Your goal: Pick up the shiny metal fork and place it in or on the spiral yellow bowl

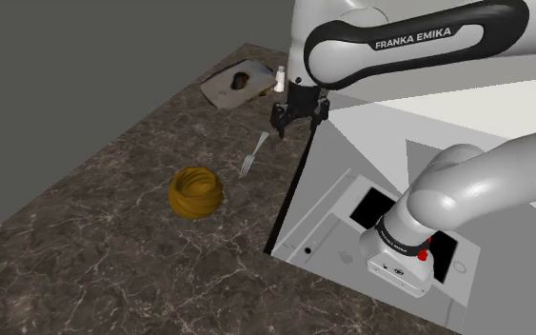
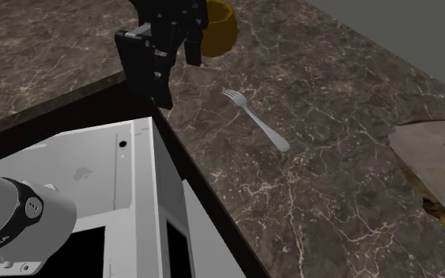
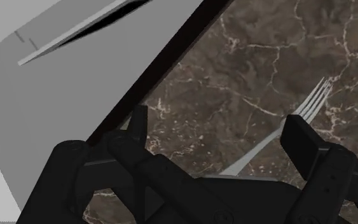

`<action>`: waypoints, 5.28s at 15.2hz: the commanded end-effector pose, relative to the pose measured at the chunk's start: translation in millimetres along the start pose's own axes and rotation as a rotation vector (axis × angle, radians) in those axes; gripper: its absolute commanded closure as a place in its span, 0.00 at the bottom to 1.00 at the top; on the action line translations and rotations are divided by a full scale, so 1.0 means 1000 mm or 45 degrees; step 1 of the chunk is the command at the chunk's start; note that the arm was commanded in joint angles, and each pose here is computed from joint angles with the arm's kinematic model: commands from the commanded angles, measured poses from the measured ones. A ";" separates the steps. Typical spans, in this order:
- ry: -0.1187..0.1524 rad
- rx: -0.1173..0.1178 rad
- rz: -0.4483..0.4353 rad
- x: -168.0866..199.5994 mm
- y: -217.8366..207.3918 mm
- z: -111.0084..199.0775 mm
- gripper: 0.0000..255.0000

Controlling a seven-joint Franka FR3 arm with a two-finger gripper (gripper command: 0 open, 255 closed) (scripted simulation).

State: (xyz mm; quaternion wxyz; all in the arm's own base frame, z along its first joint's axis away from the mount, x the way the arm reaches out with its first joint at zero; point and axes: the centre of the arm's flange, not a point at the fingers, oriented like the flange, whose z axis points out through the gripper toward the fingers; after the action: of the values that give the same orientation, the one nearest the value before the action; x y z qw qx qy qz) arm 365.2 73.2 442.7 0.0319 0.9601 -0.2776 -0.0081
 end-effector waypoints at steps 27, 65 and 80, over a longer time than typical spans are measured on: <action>0.148 0.011 0.754 0.090 -0.090 0.128 0.00; 0.148 0.011 0.754 0.090 -0.081 -0.020 1.00; 0.148 0.011 0.754 0.006 -0.181 -0.043 1.00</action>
State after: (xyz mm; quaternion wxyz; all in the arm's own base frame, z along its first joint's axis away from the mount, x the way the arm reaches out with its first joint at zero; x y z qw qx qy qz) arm 470.6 212.2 474.1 0.0447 0.8371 -0.5421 0.0580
